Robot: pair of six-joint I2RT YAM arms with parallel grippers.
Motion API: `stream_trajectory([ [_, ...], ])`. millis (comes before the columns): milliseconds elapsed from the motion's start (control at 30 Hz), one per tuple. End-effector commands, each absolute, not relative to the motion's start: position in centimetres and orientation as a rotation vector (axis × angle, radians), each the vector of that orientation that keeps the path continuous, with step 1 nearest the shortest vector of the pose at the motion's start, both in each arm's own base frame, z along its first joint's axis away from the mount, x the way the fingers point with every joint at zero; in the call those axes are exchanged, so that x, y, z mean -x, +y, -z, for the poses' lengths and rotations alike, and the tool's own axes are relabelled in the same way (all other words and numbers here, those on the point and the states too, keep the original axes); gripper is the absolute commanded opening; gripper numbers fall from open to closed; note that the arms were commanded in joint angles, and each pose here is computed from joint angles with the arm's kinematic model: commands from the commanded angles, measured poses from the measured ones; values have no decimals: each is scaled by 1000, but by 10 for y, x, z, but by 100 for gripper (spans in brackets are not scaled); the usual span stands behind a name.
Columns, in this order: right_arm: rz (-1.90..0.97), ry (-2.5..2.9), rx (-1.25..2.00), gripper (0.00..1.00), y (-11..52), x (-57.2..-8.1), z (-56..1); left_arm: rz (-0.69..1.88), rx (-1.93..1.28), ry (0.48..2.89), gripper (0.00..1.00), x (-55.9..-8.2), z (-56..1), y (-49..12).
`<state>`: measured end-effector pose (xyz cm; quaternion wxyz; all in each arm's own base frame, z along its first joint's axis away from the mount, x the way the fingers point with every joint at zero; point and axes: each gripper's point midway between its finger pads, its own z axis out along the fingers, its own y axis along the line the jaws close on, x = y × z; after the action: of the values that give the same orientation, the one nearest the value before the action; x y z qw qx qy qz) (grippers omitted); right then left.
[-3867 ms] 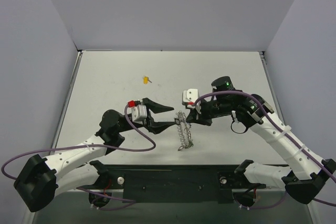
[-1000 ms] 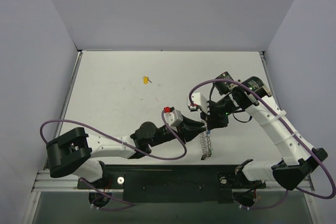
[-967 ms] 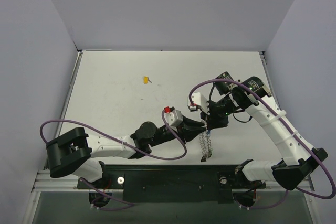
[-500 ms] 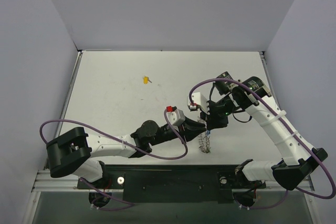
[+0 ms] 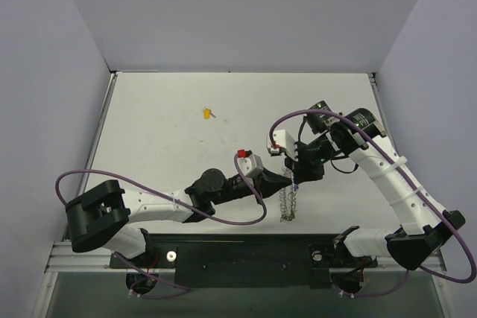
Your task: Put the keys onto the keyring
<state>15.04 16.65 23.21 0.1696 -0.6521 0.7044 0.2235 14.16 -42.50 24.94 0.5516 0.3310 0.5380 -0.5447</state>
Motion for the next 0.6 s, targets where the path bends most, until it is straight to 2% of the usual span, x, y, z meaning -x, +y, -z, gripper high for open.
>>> stream_trajectory([
  [0,-723,2003,1836,0,170,-138,-235,1356,-764,1172,0,-139,-285,-429],
  [67,-732,2005,1823,1,171,-138,-236,1384,-748,1153,0,-137,-290,-426],
  [100,-750,2005,1809,9,172,-139,-238,1388,-734,1148,0,-138,-292,-425],
  [300,-862,1977,1687,35,174,-144,-255,1378,-587,1118,0,-149,-307,-405],
  [567,-1011,1850,1546,40,176,-152,-295,1357,-507,1129,0,-158,-316,-392],
])
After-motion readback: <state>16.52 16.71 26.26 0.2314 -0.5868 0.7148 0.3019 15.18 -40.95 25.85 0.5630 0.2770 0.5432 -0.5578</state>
